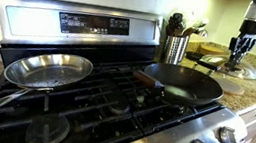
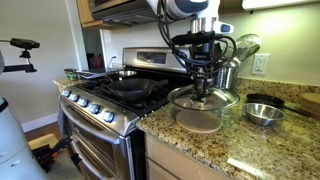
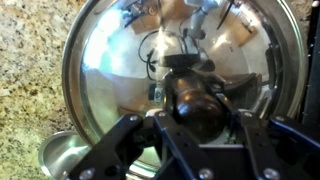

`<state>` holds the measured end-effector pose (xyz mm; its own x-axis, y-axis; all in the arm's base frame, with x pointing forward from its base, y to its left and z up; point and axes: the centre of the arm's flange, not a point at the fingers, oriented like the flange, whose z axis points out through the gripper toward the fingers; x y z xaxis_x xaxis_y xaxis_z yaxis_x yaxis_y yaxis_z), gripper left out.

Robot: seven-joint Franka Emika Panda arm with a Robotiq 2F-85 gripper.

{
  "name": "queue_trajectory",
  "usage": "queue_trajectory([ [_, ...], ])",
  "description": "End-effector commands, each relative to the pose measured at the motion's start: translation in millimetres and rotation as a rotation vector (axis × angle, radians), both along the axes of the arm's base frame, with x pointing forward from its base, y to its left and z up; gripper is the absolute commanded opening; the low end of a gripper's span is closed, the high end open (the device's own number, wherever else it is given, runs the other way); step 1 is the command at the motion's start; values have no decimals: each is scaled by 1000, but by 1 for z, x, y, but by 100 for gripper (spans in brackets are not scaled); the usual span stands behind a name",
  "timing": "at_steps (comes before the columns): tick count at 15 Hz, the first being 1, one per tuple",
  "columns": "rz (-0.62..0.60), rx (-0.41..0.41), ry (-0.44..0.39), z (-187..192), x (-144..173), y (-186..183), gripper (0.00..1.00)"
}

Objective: Get the lid from the countertop and place it on the pot that is on the right front plate of the stove

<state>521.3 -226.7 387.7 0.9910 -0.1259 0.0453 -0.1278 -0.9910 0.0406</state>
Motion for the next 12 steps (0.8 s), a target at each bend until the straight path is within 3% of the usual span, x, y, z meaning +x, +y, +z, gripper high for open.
queue_trajectory([
  [1,76,-6,-4,52,-18,13,20],
  [7,222,-14,-46,108,-22,62,20],
  [12,417,-4,-96,113,-7,145,20],
])
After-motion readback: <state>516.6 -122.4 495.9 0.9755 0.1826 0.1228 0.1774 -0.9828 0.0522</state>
